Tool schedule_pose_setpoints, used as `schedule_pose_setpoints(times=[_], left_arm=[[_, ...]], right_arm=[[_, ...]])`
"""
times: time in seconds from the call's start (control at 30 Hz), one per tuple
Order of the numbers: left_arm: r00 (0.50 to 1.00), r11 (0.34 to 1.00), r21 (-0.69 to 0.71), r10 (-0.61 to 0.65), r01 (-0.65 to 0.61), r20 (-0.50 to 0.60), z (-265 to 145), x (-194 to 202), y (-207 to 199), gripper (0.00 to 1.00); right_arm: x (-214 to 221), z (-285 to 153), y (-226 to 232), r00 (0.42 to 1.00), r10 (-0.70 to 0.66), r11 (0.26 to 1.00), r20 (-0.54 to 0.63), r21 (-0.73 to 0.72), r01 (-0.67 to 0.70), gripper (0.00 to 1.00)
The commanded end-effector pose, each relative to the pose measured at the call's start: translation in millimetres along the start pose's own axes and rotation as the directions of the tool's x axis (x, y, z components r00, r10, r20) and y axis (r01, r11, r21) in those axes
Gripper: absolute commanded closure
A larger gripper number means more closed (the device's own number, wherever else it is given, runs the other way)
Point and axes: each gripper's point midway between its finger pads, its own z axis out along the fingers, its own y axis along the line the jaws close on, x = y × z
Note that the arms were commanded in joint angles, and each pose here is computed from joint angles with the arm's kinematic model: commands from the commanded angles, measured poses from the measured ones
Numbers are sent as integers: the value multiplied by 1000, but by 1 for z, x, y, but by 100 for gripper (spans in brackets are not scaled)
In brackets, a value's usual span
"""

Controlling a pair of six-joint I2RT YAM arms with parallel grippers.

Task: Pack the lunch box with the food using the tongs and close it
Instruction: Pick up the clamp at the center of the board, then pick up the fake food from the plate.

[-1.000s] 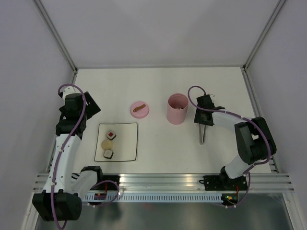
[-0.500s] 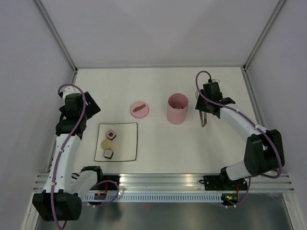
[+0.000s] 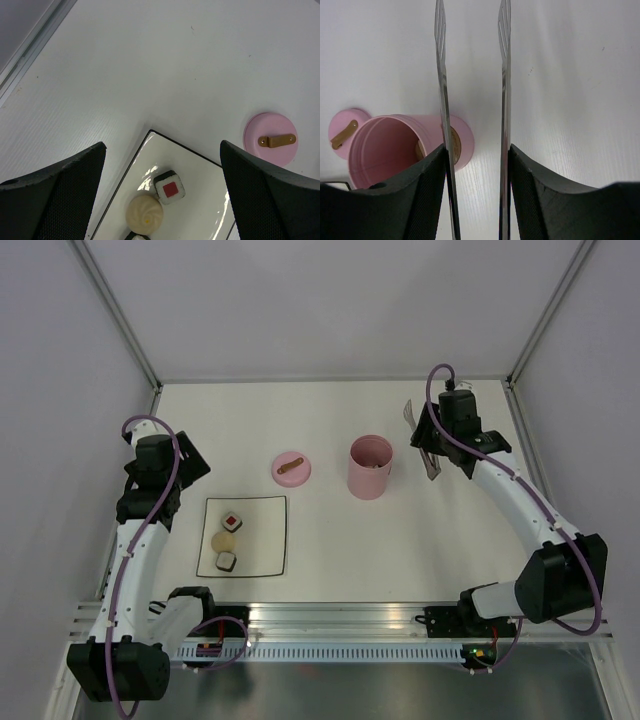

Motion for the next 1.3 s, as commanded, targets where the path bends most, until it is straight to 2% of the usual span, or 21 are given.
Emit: schedule_pose_setpoints(times=[0.0, 0.27, 0.37, 0.57, 0.67, 0.87, 1.1, 1.27], left_arm=[[1000, 1000, -7, 18, -18, 18, -2, -2, 3, 0], [1000, 1000, -2, 16, -16, 22, -3, -3, 2, 0], [1000, 1000, -1, 14, -14, 23, -4, -3, 2, 0], [1000, 1000, 3, 14, -14, 23, -4, -4, 1, 0], [1000, 1000, 1, 15, -15, 24, -4, -3, 2, 0], [1000, 1000, 7, 13, -13, 23, -4, -3, 0, 0], [1000, 999, 50, 17, -18, 18, -7, -4, -7, 0], [1000, 984, 178, 25, -27, 15, -13, -4, -28, 0]], right_arm=[[-31, -26, 17, 997, 6, 997, 74, -72, -1, 43], [-48, -44, 42, 996, 16, 983, 90, -186, 1, 41], [-55, -54, 59, 995, 24, 963, 93, -269, 2, 41], [-54, -63, 99, 999, 20, 887, 32, -462, -3, 41], [-46, -62, 111, 1000, 14, 867, -2, -498, -13, 41], [-42, -75, 149, 999, -43, 821, 21, -569, 47, 40], [-7, -72, 200, 986, -169, 755, -4, -643, 127, 41], [29, -70, 232, 961, -277, 700, -7, -687, 197, 41]])
